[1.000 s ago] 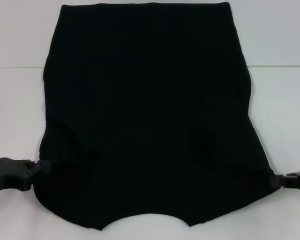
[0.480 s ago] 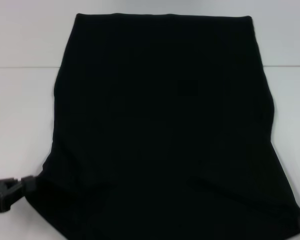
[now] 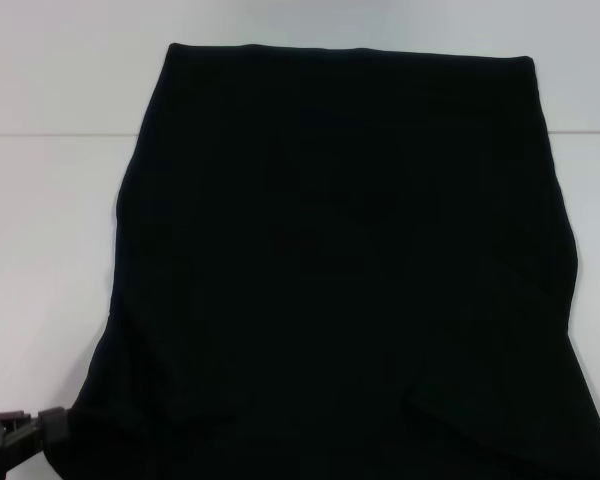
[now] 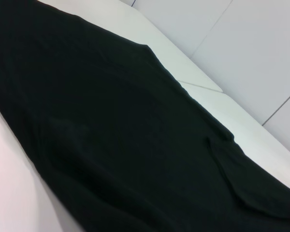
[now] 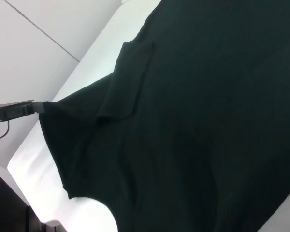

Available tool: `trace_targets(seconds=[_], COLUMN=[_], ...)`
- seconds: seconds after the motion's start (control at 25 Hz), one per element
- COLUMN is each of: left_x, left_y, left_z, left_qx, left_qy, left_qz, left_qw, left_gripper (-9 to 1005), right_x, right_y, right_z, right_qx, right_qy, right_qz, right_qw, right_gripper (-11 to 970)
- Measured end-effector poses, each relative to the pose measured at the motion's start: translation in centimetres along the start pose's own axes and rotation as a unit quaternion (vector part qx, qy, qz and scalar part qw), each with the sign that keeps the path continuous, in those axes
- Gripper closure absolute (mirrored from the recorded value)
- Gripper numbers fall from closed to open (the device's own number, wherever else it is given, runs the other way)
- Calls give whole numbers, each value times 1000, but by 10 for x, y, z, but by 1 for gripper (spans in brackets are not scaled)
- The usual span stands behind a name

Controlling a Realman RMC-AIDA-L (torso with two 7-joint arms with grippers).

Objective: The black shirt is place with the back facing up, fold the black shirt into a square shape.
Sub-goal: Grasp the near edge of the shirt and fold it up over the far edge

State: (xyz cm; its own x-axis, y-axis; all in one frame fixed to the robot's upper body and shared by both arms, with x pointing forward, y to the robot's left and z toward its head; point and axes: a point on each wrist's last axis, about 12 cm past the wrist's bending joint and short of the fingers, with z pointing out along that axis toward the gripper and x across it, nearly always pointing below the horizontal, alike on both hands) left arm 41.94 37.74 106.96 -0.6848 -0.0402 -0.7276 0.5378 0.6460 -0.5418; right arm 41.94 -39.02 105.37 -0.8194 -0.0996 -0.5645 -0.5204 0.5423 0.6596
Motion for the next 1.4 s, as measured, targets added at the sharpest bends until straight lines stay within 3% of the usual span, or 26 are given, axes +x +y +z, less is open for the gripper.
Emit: trace_targets(seconds=[0.2,0.36,0.64,0.68,1.0,1.4], left_x=[-17,-49,-117,-129,-197,-231], left_y=[2,5,18,21,38,41], left_z=[10,27,61,68,113,158], left_qx=[13,35,21,13,-96,-197], left_qy=[-7,-9,-27,-31,-59,-47], left_qz=[12,42,90,96,126,177], left_qw=[1000,998,995,995,986,963], left_gripper=[972,972,973,973,973,973], right_x=[-16,-38,-84,-84,-150,-220], right_y=[-2,-6,-14,-14,-23,-39], right_z=[4,1,-10,-10,17,67], right_qx=[0,11,44,44,83,188], right_qy=[-6,-27,-116,-116,-177,-189], right_qz=[-19,-36,-57,-57,-41,-20], right_qw=[1000,999,991,991,980,964], right_gripper=[895,894,894,894,894,894])
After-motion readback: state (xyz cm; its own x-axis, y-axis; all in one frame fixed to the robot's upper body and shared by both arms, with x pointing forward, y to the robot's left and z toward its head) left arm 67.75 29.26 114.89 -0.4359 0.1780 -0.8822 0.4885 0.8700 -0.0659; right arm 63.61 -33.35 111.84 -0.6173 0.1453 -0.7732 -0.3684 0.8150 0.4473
